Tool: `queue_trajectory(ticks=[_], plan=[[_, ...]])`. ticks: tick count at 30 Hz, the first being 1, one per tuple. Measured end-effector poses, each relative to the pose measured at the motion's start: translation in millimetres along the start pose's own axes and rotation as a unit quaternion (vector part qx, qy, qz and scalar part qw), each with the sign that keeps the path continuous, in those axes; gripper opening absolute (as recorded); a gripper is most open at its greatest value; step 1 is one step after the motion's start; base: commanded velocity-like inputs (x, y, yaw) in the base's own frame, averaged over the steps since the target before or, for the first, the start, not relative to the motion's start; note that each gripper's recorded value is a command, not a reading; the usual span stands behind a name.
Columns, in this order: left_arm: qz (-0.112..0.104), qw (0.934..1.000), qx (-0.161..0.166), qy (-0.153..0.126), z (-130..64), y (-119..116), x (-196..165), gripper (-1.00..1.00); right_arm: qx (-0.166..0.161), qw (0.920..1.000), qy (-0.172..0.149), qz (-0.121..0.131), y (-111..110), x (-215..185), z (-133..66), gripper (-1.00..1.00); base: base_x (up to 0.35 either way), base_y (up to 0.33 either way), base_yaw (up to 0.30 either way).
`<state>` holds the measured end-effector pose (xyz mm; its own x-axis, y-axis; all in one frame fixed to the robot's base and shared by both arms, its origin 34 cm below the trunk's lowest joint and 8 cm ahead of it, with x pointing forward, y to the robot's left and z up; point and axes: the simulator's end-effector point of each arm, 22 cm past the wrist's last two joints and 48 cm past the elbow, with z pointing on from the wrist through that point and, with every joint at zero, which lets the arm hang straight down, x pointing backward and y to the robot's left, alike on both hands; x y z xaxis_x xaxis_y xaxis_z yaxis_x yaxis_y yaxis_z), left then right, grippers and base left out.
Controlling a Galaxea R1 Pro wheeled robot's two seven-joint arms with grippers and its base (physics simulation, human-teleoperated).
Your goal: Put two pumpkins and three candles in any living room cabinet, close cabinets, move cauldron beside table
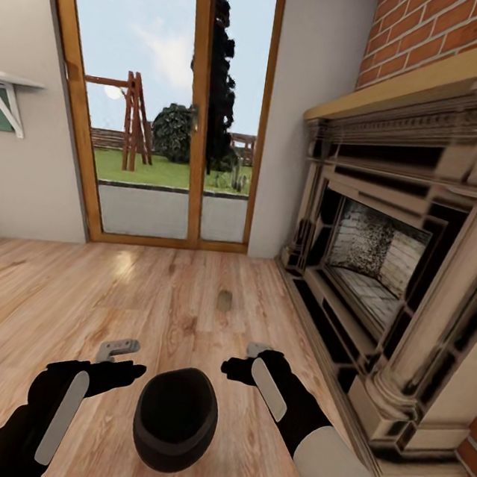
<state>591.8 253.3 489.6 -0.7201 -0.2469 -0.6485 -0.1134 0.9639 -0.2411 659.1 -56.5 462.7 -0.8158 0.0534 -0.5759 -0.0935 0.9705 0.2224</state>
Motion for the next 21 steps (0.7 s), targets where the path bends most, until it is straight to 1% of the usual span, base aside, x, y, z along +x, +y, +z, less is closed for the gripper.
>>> queue_trajectory(ticks=[3,5,9,14,18,21], plan=[[0.000,1.0000,0.000,0.000,0.2,0.4,0.3,1.00,-0.015,0.9999,0.001,0.000,8.2,0.5,-0.1,1.00,0.065,0.000,0.000],[0.000,1.0000,0.000,0.000,0.2,0.5,0.3,1.00,-0.019,0.9998,0.001,-0.001,10.7,0.5,-0.3,1.00,0.183,-0.003,0.000],[0.001,1.0000,-0.002,0.000,0.0,0.7,0.1,1.00,-0.022,0.9998,0.001,-0.001,12.2,0.8,-0.4,1.00,0.206,-0.107,0.000],[0.000,1.0000,-0.001,0.000,0.2,0.7,0.2,1.00,-0.023,0.9997,0.002,-0.001,12.4,1.0,-0.2,1.00,0.058,-0.047,0.000],[0.000,1.0000,-0.001,0.000,0.0,0.5,0.0,1.00,-0.023,0.9997,0.002,-0.001,12.7,1.0,-0.3,1.00,0.145,-0.158,0.000],[-0.001,1.0000,-0.001,0.000,0.0,1.1,-0.1,1.00,-0.023,0.9997,0.002,-0.001,12.8,1.1,-0.2,1.00,0.053,-0.068,0.000]])
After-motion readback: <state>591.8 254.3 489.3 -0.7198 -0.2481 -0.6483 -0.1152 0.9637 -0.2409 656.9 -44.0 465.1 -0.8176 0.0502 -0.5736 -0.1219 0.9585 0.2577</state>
